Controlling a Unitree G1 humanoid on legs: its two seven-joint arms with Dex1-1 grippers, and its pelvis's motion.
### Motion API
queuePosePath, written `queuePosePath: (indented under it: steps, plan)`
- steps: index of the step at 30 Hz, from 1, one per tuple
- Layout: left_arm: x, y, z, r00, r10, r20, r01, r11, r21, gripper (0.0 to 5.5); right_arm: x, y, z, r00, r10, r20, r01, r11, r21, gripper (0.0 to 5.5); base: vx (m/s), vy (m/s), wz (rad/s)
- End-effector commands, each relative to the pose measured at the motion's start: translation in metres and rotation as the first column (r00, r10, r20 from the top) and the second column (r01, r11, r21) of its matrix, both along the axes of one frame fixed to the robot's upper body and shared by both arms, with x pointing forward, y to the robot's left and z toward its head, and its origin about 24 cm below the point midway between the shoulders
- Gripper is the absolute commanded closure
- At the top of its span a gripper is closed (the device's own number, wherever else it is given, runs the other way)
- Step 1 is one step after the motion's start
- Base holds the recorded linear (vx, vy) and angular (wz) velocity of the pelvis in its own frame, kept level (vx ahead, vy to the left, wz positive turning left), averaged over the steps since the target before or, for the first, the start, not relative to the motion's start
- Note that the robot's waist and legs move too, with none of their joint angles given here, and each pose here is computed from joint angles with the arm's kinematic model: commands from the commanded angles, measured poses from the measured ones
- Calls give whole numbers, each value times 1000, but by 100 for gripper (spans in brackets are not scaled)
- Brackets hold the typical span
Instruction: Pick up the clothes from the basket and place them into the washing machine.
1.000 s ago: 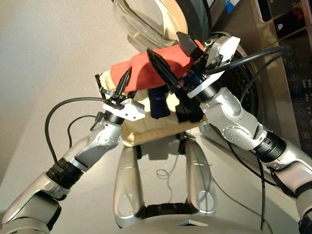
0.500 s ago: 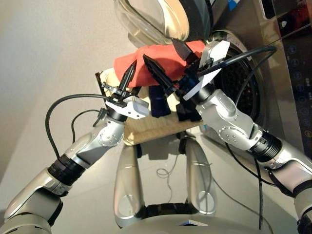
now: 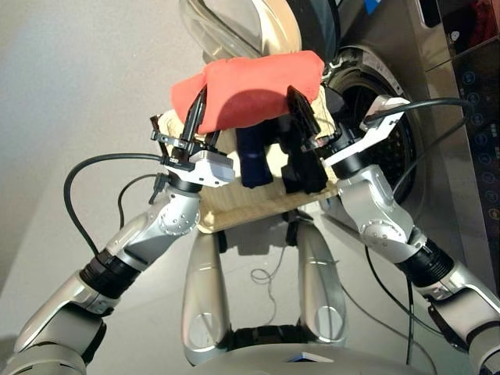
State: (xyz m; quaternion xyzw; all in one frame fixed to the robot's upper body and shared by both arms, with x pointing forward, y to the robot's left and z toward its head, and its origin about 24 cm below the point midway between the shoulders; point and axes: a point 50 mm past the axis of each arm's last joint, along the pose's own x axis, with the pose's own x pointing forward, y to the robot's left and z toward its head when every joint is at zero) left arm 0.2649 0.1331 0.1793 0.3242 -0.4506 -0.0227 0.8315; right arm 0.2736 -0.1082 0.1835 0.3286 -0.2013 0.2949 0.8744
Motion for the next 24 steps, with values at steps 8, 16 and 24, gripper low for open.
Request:
queuePosePath:
  steps: [8, 16, 24]
  plan:
    - [-29, -18, 32, 970, -130, 206, 146, 987, -61, 550, -22, 13, 19, 977, 170, 131, -180, 982, 64, 0, 0, 0, 0]
    - [-30, -24, 37, 962, -185, 203, 192, 981, -19, 550, -30, 43, 30, 902, 402, 157, -402, 915, -34, 0, 0, 0, 0]
    - [-33, -27, 39, 954, -231, 192, 236, 972, -3, 550, -32, 51, 48, 860, 453, 233, -445, 891, -88, 0, 0, 0, 0]
